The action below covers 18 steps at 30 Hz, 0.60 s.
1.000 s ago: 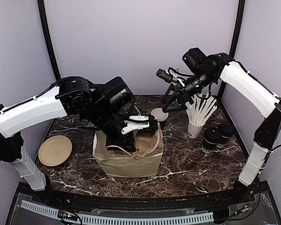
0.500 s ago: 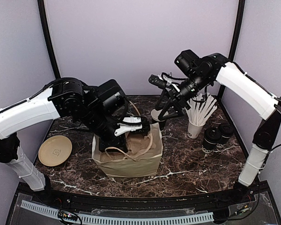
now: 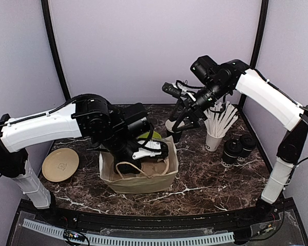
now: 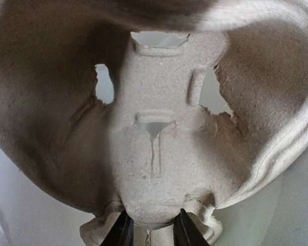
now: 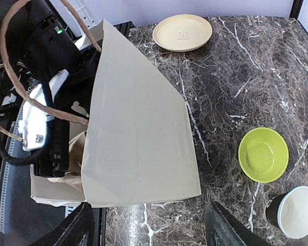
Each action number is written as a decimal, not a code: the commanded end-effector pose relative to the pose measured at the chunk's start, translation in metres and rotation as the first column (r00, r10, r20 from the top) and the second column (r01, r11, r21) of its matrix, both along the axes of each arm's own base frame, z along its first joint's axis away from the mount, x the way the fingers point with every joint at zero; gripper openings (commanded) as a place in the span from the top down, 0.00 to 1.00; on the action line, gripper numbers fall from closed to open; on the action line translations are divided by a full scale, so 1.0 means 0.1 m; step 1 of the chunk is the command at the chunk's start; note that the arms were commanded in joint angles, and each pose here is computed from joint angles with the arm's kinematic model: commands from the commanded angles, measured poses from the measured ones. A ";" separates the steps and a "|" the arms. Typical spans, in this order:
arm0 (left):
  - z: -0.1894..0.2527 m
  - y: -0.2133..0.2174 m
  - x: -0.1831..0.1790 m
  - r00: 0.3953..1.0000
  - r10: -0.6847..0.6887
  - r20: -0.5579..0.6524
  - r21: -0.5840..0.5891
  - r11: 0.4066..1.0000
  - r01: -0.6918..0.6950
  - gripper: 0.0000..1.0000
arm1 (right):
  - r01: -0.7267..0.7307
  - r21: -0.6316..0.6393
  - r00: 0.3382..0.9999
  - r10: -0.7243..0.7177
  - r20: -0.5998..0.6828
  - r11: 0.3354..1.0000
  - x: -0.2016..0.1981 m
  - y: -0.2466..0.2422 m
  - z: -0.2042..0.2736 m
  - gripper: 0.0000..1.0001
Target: Pack the takeout coffee
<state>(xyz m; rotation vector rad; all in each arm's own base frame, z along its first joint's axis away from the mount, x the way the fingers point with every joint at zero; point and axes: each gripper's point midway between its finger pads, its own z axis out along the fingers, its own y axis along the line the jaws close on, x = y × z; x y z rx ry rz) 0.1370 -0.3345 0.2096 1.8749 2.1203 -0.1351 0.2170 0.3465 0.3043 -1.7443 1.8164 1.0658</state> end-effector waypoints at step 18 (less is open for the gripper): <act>-0.84 -0.08 0.19 1.000 -0.004 -0.020 0.246 0.969 0.008 0.71 | 0.009 0.021 1.000 -0.009 0.008 1.000 -0.02 0.01 0.04 0.26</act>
